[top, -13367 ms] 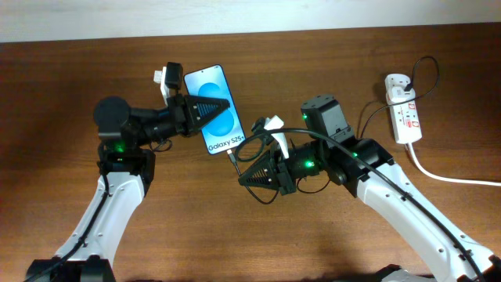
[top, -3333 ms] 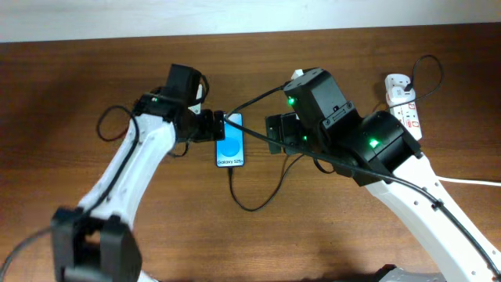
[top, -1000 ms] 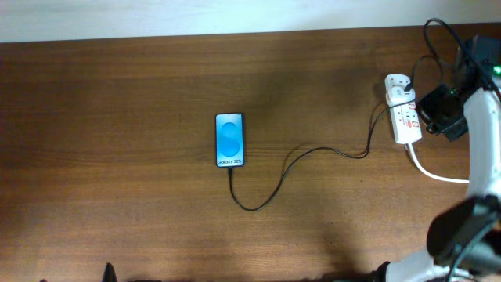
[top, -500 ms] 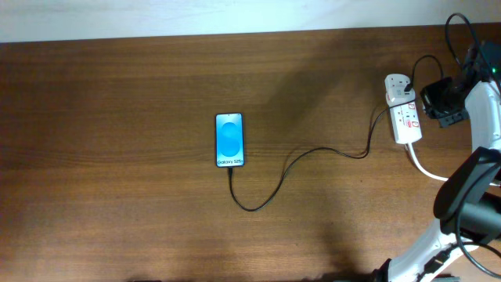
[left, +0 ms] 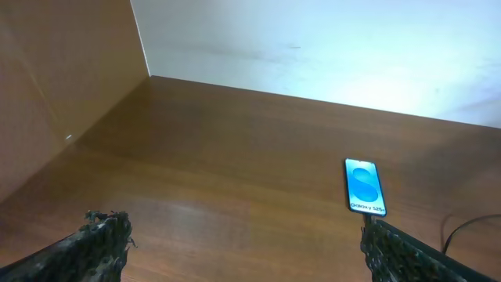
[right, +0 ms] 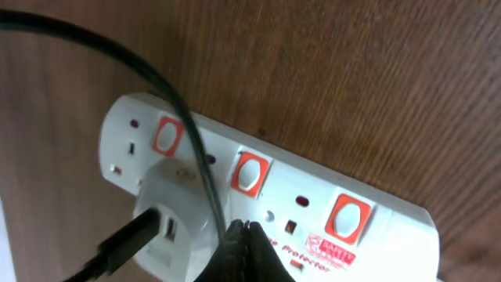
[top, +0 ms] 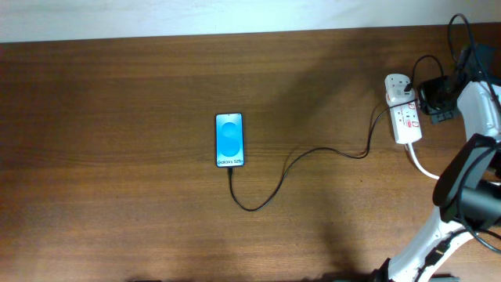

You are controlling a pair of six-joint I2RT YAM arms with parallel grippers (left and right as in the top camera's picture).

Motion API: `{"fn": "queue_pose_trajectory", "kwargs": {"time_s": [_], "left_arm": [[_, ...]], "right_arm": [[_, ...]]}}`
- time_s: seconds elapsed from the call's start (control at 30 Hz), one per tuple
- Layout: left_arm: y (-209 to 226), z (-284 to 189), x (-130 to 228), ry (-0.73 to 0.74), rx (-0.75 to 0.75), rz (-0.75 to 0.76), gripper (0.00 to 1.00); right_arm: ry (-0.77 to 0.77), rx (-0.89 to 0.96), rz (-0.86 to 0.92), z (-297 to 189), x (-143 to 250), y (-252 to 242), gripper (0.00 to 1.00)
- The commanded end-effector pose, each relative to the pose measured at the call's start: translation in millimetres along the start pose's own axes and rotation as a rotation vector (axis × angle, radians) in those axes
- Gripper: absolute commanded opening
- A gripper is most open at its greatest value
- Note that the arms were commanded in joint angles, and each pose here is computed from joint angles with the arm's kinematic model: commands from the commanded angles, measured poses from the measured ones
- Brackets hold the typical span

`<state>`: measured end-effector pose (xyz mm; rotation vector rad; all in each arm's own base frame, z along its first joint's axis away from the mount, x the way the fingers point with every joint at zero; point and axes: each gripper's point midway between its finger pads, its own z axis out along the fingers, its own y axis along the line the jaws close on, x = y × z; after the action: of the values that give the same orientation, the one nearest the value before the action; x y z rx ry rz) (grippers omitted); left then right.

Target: Plug charger to phone and switch on socket

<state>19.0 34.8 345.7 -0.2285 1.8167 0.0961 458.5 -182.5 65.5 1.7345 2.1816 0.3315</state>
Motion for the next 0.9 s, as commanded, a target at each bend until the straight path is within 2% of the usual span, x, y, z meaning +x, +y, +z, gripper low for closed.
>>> {"fn": "queue_pose_trajectory", "kwargs": {"time_s": [0.0, 0.53, 0.87], "left_arm": [[-1, -2, 1, -0.011, 0.004, 0.005, 0.99], [0, -2, 8, 0.017, 0.001, 0.011, 0.99], [0, -2, 7, 0.017, 0.001, 0.011, 0.99]], "right_arm": [[0.025, -0.003, 0.005, 13, 7, 4, 0.04], [0.054, 0.016, 0.026, 39, 15, -1, 0.04], [0.053, -0.036, -0.015, 29, 9, 16, 0.04]]}}
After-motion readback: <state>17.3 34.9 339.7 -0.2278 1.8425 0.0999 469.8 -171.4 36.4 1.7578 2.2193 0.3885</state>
